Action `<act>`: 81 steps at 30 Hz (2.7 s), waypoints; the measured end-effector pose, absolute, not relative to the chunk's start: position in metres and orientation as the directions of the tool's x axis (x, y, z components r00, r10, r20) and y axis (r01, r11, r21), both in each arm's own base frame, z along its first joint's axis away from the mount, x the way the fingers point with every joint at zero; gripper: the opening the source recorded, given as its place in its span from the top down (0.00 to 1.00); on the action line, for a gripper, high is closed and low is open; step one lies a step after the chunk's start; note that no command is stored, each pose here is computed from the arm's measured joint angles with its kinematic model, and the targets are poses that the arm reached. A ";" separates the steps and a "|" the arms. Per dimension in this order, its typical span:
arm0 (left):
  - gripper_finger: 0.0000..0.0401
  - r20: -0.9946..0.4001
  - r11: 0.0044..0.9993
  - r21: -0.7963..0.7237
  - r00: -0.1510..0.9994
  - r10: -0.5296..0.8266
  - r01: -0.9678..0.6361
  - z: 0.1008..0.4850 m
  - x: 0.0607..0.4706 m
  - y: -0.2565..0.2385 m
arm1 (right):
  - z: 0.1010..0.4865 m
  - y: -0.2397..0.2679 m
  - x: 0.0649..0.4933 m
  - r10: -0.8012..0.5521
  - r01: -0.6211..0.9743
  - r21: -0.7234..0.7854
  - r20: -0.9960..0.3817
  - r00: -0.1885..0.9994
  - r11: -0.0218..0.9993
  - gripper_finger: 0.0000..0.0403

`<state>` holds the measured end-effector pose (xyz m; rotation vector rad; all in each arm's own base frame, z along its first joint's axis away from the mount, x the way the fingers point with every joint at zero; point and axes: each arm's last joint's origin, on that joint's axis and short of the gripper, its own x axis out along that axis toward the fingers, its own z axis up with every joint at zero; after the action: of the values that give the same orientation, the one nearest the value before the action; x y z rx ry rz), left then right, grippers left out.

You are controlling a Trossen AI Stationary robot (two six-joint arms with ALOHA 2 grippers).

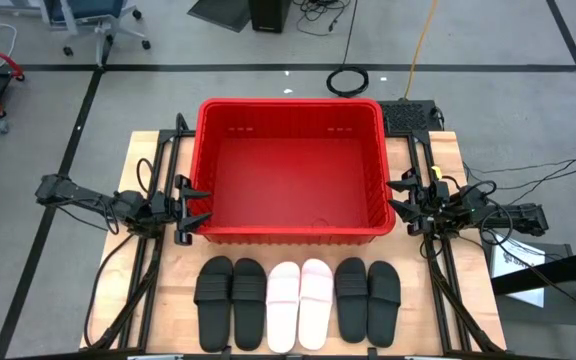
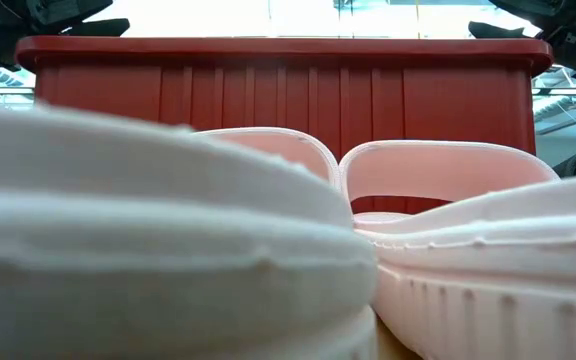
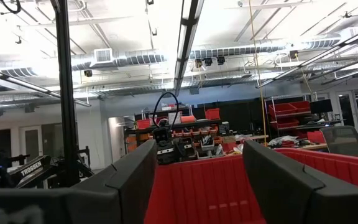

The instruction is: Pick and place slides into bin

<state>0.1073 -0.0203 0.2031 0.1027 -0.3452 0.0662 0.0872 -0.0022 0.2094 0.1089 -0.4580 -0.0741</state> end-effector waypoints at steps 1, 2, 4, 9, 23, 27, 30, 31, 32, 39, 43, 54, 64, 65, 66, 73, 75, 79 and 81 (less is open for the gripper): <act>0.38 0.341 0.993 0.089 0.939 0.047 -0.082 0.203 0.107 -0.020 | 0.209 -0.002 0.087 -0.096 0.047 0.121 0.437 0.894 0.991 0.42; 0.38 0.341 0.993 0.089 0.939 0.047 -0.082 0.203 0.107 -0.020 | 0.209 -0.002 0.087 -0.096 0.047 0.121 0.437 0.894 0.991 0.42; 0.38 0.341 0.993 0.089 0.939 0.047 -0.082 0.203 0.107 -0.020 | 0.209 -0.002 0.087 -0.096 0.047 0.121 0.437 0.894 0.991 0.43; 0.38 0.341 0.993 0.089 0.939 0.047 -0.082 0.203 0.107 -0.020 | 0.209 -0.002 0.087 -0.096 0.047 0.122 0.437 0.894 0.991 0.43; 0.38 0.342 0.993 0.089 0.939 0.047 -0.082 0.203 0.107 -0.020 | 0.214 -0.002 0.085 -0.096 0.041 0.124 0.481 0.872 0.991 0.44; 0.38 0.342 0.993 0.082 0.939 0.047 -0.080 0.203 0.107 -0.020 | 0.218 -0.002 0.082 -0.097 0.035 0.127 0.525 0.846 0.991 0.43; 0.38 0.344 0.993 0.087 0.938 0.048 -0.082 0.203 0.107 -0.020 | 0.223 -0.004 0.079 -0.137 0.064 0.146 0.577 0.805 0.987 0.43; 0.38 0.345 0.993 0.087 0.937 0.048 -0.082 0.204 0.107 -0.020 | 0.224 -0.004 0.078 -0.152 0.074 0.154 0.588 0.794 0.985 0.43; 0.38 0.346 0.993 0.082 0.937 0.046 -0.079 0.204 0.107 -0.020 | 0.225 -0.004 0.078 -0.160 0.081 0.158 0.591 0.790 0.984 0.43; 0.38 0.341 0.997 -0.077 0.939 0.043 -0.018 0.203 0.107 -0.020 | 0.225 -0.006 0.077 -0.208 0.109 0.201 0.586 0.783 0.974 0.44; 0.38 0.341 0.995 -0.100 0.939 0.043 -0.010 0.203 0.107 -0.020 | 0.223 -0.005 0.079 -0.202 0.070 0.245 0.571 0.796 0.967 0.43; 0.38 0.468 0.997 -0.073 0.882 0.050 -0.018 0.225 0.102 -0.018 | 0.232 -0.005 0.072 -0.197 0.091 0.192 0.658 0.727 0.977 0.45; 0.38 0.476 0.991 0.001 0.872 -0.117 0.132 0.280 0.101 -0.025 | 0.251 0.006 0.064 0.208 -0.291 -0.023 0.755 0.622 0.956 0.47; 0.38 0.479 0.990 0.010 0.869 -0.129 0.141 0.286 0.102 -0.026 | 0.253 0.007 0.064 0.218 -0.297 -0.036 0.764 0.607 0.954 0.47; 0.38 0.480 0.989 0.030 0.865 -0.144 0.148 0.292 0.104 -0.028 | 0.255 0.007 0.065 0.217 -0.290 -0.043 0.768 0.602 0.956 0.47; 0.38 0.538 0.987 0.097 0.828 -0.160 0.127 0.352 0.112 -0.033 | 0.293 0.008 0.076 0.257 -0.301 -0.088 0.769 0.586 0.950 0.47; 0.38 0.535 0.986 0.095 0.829 -0.165 0.134 0.372 0.113 -0.033 | 0.314 0.010 0.080 0.316 -0.336 -0.138 0.764 0.563 0.932 0.47; 0.38 0.470 0.983 0.091 0.864 -0.181 0.156 0.407 0.116 -0.035 | 0.360 0.013 0.088 0.434 -0.418 -0.227 0.740 0.513 0.880 0.47; 0.38 0.448 0.980 0.092 0.872 -0.199 0.177 0.421 0.118 -0.037 | 0.381 0.015 0.095 0.481 -0.457 -0.249 0.712 0.511 0.854 0.47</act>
<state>0.1182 -0.0374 0.4214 0.0484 -0.4730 -0.1967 0.0945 0.0146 0.3808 -0.0310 -0.8672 0.5644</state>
